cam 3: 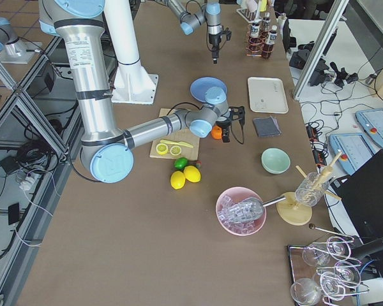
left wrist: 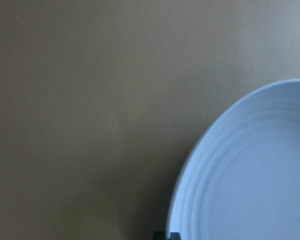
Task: Pick orange to plate
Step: 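Withdraw the left gripper while the right gripper reaches down and grasps the orange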
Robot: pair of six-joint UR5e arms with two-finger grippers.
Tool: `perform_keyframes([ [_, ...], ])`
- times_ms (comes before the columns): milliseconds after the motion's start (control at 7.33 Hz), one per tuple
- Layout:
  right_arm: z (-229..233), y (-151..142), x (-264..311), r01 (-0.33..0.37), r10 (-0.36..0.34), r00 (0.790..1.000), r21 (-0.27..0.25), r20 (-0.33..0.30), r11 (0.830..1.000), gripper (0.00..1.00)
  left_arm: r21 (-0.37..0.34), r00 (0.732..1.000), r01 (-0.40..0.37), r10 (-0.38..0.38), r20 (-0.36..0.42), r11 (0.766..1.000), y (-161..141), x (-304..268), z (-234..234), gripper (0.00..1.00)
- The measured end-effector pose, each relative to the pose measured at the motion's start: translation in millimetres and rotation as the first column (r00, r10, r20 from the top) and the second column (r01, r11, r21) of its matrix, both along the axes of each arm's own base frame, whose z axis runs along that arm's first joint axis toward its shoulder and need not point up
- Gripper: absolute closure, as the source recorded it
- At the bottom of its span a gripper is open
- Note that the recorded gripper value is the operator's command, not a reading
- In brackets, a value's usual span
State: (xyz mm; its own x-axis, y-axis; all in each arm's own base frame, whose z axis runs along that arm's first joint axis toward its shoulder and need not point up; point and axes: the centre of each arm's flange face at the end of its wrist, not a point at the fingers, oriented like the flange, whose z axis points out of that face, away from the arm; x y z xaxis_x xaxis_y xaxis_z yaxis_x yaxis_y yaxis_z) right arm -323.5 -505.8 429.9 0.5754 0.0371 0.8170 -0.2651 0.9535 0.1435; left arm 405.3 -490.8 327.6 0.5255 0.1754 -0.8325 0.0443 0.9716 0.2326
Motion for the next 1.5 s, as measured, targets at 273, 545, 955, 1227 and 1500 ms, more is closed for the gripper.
perform_keyframes([
  [273,-34,7,-36,0.005,-0.006,1.000,-0.039,-0.025,0.999,0.00,0.035,0.998,-0.049,0.048,0.030,0.998,-31,-115,65,0.02],
  [545,-39,18,-64,0.038,-0.041,0.997,-0.049,-0.068,0.998,0.00,0.054,0.996,-0.070,0.067,0.061,0.996,-47,-246,149,0.02],
  [955,-35,14,-63,0.124,-0.125,0.982,-0.015,-0.138,0.992,0.00,0.080,0.989,-0.111,0.102,0.109,0.991,-48,-350,219,0.02],
  [1227,-35,-2,-50,0.161,-0.162,0.972,-0.022,-0.171,0.987,0.00,0.078,0.987,-0.117,0.107,0.116,0.990,-41,-359,230,0.02],
  [1500,-24,-1,-62,0.179,-0.183,0.964,-0.038,-0.193,0.983,0.00,0.078,0.987,-0.118,0.108,0.117,0.990,-40,-360,232,0.02],
])
